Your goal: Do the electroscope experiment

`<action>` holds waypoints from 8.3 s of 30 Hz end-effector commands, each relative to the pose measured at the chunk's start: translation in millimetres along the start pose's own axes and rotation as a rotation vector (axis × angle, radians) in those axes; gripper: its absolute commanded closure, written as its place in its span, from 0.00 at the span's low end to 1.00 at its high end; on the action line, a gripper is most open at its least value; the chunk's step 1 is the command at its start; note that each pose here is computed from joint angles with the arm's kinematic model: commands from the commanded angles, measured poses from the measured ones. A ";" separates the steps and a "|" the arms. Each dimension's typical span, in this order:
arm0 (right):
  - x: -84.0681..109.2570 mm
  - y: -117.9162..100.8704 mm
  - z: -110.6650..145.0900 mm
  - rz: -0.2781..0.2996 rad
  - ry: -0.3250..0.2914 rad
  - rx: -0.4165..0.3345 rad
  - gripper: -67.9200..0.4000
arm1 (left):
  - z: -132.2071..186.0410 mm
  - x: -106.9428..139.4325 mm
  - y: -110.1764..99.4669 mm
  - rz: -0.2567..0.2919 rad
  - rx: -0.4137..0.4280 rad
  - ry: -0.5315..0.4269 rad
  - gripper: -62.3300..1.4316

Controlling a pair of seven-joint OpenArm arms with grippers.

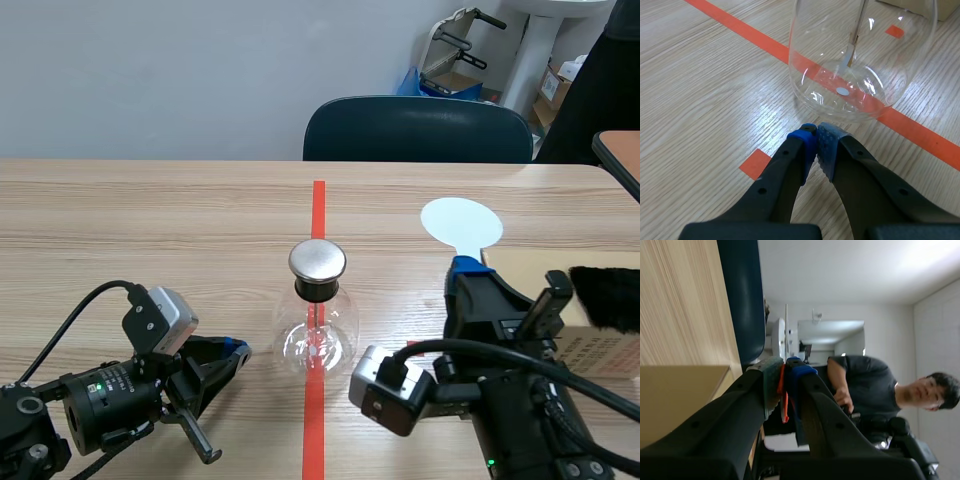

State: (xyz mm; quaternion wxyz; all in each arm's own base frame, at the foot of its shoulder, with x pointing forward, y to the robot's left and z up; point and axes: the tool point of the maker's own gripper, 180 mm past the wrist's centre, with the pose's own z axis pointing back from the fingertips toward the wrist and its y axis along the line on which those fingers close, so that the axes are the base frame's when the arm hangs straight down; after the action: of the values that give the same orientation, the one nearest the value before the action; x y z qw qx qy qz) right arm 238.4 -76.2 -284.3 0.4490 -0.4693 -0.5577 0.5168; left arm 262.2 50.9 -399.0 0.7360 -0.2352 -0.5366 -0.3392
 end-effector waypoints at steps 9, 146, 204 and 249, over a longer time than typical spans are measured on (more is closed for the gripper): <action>-13.0 -6.4 -4.3 0.019 0.048 -0.029 0.98 | -4.0 11.6 -0.8 0.002 -0.003 -0.040 0.92; -24.0 -11.1 30.6 0.071 -0.044 -0.030 0.97 | -4.0 11.7 -0.9 0.002 -0.004 -0.040 0.92; -177.5 27.0 80.0 0.038 0.029 0.067 0.97 | 187.7 86.4 -62.1 0.107 -0.328 -0.450 0.33; -183.8 66.7 86.0 0.070 0.130 0.213 0.97 | 188.4 86.7 -61.1 0.106 -0.327 -0.452 0.33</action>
State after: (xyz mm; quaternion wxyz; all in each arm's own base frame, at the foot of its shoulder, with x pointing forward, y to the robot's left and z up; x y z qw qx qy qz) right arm 183.6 -266.1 -364.8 0.5196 -0.4630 -0.4524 0.5577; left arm 112.8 123.1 -263.1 0.5734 -0.4452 -0.6049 -0.3271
